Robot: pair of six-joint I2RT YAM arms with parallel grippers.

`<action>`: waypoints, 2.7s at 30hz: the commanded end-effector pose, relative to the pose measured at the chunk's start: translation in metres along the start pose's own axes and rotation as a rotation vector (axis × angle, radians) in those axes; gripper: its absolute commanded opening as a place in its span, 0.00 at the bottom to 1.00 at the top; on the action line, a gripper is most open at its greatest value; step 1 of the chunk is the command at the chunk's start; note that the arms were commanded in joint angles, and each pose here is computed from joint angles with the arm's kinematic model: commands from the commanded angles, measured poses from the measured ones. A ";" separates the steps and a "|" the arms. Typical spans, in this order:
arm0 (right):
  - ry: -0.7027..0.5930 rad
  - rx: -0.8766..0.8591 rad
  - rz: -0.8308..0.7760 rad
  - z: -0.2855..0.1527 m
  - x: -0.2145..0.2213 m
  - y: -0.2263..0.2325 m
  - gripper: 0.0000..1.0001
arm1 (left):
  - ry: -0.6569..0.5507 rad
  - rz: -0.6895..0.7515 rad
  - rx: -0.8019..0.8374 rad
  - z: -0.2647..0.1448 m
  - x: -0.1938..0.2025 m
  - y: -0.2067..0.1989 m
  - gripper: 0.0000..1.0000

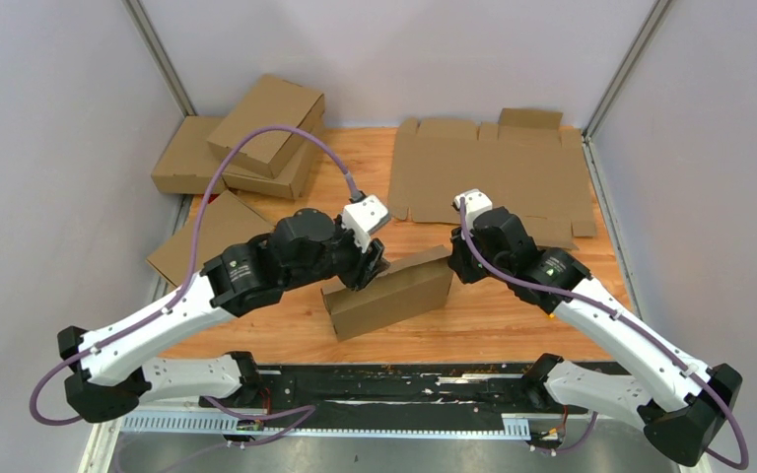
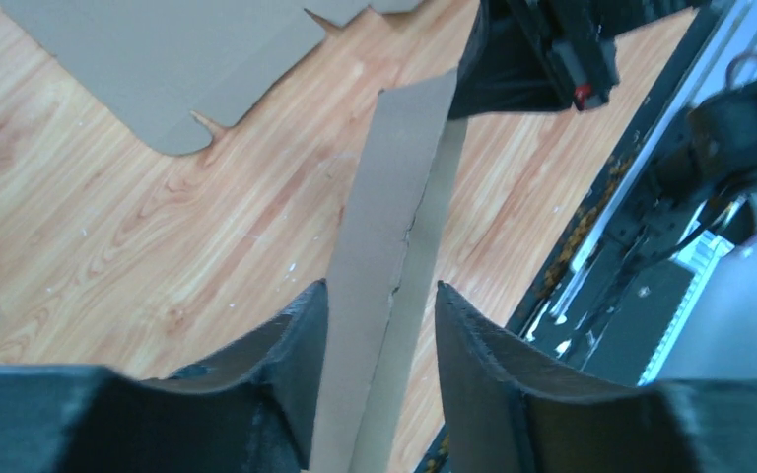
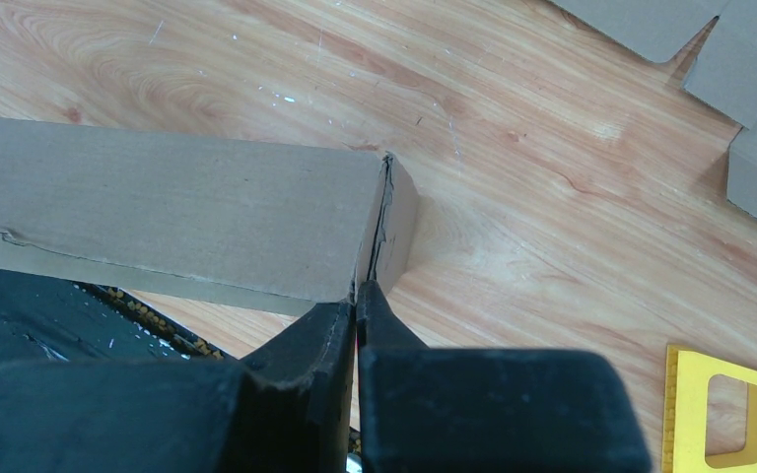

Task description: Fold the paper box

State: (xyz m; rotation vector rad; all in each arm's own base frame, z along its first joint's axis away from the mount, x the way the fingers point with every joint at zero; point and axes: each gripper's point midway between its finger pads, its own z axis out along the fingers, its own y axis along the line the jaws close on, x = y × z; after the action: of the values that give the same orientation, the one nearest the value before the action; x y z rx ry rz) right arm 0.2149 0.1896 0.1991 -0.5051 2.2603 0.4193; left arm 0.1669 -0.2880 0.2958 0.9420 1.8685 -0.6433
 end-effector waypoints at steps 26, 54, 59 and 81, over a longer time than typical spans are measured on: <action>0.137 -0.004 -0.008 -0.018 0.027 0.000 0.53 | -0.051 -0.225 -0.029 0.024 0.095 0.006 0.01; 0.010 0.036 0.034 -0.003 -0.005 -0.004 0.00 | -0.010 -0.215 0.005 0.033 0.098 -0.001 0.01; 0.054 0.038 0.059 0.004 0.017 -0.008 0.00 | 0.014 -0.214 0.001 0.032 0.103 -0.001 0.00; 0.114 0.041 0.068 0.008 0.028 -0.009 0.00 | -0.047 -0.223 -0.051 -0.016 0.041 0.008 0.01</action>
State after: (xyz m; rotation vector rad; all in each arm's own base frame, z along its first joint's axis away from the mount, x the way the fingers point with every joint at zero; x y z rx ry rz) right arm 0.2191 0.1916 0.1972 -0.4327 2.2911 0.4488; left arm 0.1530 -0.2686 0.2254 0.7343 1.9803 -0.7543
